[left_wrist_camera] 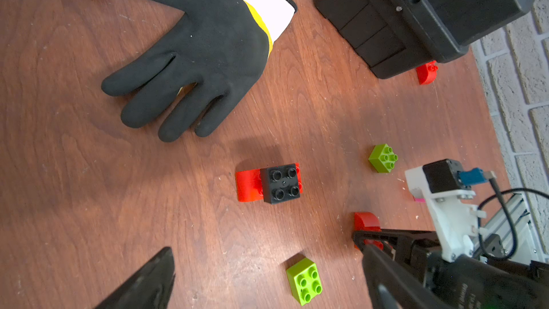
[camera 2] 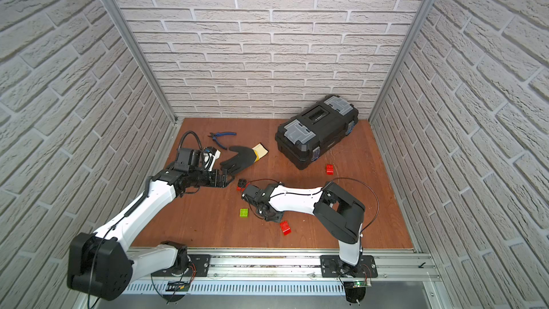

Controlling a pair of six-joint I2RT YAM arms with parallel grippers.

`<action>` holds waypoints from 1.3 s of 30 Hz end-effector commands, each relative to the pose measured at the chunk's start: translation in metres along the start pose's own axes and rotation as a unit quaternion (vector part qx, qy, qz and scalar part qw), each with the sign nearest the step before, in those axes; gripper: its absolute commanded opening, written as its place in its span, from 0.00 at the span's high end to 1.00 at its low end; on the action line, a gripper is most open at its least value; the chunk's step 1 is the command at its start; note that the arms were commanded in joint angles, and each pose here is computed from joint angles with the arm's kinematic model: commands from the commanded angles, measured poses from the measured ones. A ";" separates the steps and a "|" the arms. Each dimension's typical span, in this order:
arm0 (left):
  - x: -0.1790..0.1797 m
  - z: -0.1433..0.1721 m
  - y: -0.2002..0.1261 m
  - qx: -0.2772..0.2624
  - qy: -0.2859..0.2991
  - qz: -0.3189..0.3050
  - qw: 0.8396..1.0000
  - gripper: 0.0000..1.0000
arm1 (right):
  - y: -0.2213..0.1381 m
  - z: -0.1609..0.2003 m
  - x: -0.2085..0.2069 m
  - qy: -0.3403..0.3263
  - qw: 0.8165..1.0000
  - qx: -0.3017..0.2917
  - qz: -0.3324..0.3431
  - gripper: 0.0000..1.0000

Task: Assemble the letter s with lego
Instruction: Place the lego brick at the center of the board.

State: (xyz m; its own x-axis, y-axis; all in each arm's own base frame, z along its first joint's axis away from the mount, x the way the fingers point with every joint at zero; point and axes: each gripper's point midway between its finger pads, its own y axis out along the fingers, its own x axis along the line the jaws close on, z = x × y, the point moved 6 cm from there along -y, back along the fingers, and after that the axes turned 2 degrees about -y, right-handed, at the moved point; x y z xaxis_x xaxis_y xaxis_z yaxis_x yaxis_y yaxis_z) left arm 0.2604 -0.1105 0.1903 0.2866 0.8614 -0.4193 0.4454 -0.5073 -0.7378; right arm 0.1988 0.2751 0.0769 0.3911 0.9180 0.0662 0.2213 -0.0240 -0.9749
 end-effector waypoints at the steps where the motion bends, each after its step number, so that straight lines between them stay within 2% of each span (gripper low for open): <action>1: -0.004 -0.003 -0.002 -0.015 0.013 0.011 1.000 0.02 | -0.002 0.005 0.008 0.000 1.000 0.004 -0.017 0.55; 7: -0.004 -0.003 -0.003 -0.016 0.014 0.010 1.000 0.02 | -0.007 0.011 0.012 -0.001 0.999 0.014 -0.035 0.51; 26: -0.003 -0.003 -0.004 -0.015 0.018 0.003 1.000 0.02 | -0.018 0.023 0.034 -0.015 0.995 0.033 -0.092 0.50; 34: -0.002 -0.003 -0.004 -0.014 0.018 0.001 1.000 0.02 | -0.046 0.010 0.006 -0.074 0.995 0.001 -0.072 0.46; 39: -0.002 -0.003 -0.003 -0.014 0.019 0.001 1.000 0.02 | -0.078 -0.016 -0.008 -0.145 0.983 -0.063 -0.095 0.41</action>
State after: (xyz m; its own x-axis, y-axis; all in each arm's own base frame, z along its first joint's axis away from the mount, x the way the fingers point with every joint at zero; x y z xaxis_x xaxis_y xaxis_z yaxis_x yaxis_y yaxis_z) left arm 0.2604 -0.1100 0.1907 0.2870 0.8634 -0.4150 0.4486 -0.5039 -0.7382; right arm 0.1865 0.2830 0.1352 0.1828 0.9596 0.2141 0.2989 0.1532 -0.9419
